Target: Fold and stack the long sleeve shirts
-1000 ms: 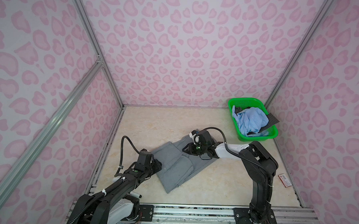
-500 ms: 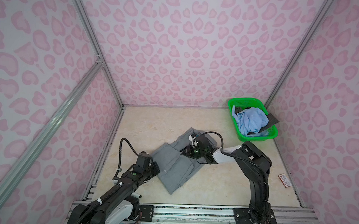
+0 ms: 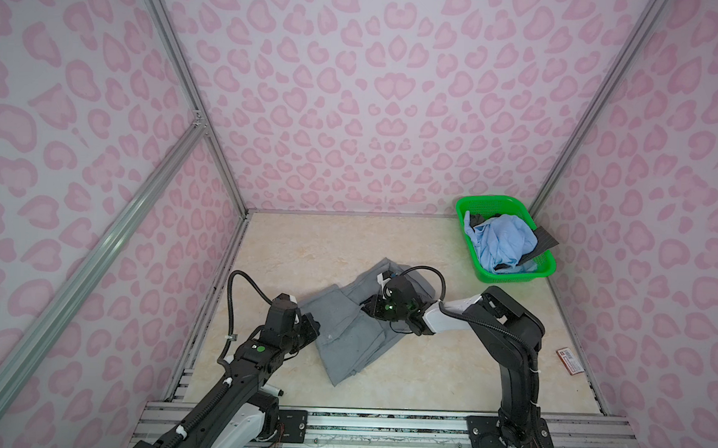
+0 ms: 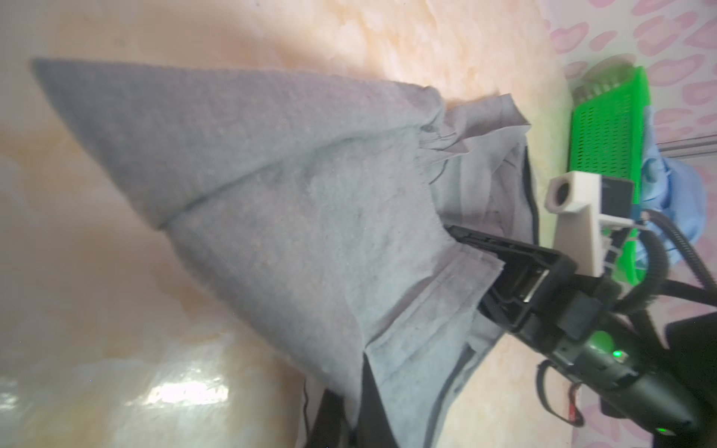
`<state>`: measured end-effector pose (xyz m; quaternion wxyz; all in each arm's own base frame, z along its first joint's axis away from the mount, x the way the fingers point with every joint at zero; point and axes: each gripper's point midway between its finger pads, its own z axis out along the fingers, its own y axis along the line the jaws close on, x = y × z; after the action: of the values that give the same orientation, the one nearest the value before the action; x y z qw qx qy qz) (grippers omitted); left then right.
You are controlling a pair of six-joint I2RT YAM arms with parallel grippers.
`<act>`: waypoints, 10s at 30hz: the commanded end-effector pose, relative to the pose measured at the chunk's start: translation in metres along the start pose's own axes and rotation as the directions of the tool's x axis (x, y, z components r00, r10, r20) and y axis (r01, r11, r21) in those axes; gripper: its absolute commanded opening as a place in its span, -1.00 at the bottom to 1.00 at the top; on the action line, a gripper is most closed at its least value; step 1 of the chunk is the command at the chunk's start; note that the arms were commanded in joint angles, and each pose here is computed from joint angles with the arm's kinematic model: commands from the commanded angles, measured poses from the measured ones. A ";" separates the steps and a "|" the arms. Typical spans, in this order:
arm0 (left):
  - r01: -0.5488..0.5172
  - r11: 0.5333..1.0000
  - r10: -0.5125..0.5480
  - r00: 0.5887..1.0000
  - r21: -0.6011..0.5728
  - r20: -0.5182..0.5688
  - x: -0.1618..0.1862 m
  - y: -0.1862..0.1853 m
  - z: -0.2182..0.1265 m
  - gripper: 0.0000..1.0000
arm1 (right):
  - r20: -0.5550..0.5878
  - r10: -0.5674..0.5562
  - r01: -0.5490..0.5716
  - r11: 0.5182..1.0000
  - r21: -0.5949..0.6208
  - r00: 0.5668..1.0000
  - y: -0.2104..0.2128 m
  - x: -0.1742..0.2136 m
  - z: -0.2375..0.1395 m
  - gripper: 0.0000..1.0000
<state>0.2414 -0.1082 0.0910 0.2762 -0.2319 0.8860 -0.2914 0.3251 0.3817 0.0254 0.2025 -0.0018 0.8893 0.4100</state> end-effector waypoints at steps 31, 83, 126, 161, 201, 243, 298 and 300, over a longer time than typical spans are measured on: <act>-0.026 1.000 0.027 0.999 0.002 -0.041 -0.036 -0.145 0.013 -0.92 | -0.122 -0.045 0.052 0.997 0.055 0.991 0.039 0.057 0.036 -0.46; -0.355 0.888 0.263 0.913 -0.291 -0.311 0.020 -0.185 0.149 -0.74 | 0.088 0.108 -0.127 0.957 0.262 0.990 -0.119 -0.036 -0.077 -0.45; -0.224 0.883 0.103 0.950 -0.413 -0.295 -0.052 -0.068 0.191 0.96 | -0.084 -0.002 0.011 0.995 0.102 0.996 -0.071 0.005 -0.060 -0.39; -0.172 0.965 0.134 0.973 -0.199 -0.190 -0.057 -0.178 0.170 0.88 | -0.044 -0.145 0.143 0.989 -0.037 0.989 -0.007 0.019 -0.104 -0.35; -0.199 0.961 0.140 0.949 -0.192 -0.282 0.082 -0.096 0.098 0.93 | 0.061 -0.207 0.178 0.931 0.318 0.976 -0.034 -0.058 -0.214 0.97; -0.331 0.849 0.180 0.914 -0.411 -0.364 0.087 0.029 0.086 0.98 | -0.329 -0.326 0.340 0.940 -0.016 0.886 -0.066 -0.025 -0.062 0.10; -0.435 0.807 0.305 0.886 -0.400 -0.349 0.032 0.005 0.059 0.97 | -0.076 -0.072 0.068 0.996 -0.054 0.995 -0.042 -0.055 -0.063 -1.00; -0.407 0.837 0.309 0.903 -0.366 -0.299 0.022 -0.015 0.045 0.98 | -0.071 -0.073 0.075 0.997 0.018 0.995 -0.048 -0.060 -0.080 -1.00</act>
<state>0.2596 -0.1505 0.0385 0.1576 -0.0669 0.9840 -0.0493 0.3525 0.3006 0.0562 0.1670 -0.0656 0.8829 0.4340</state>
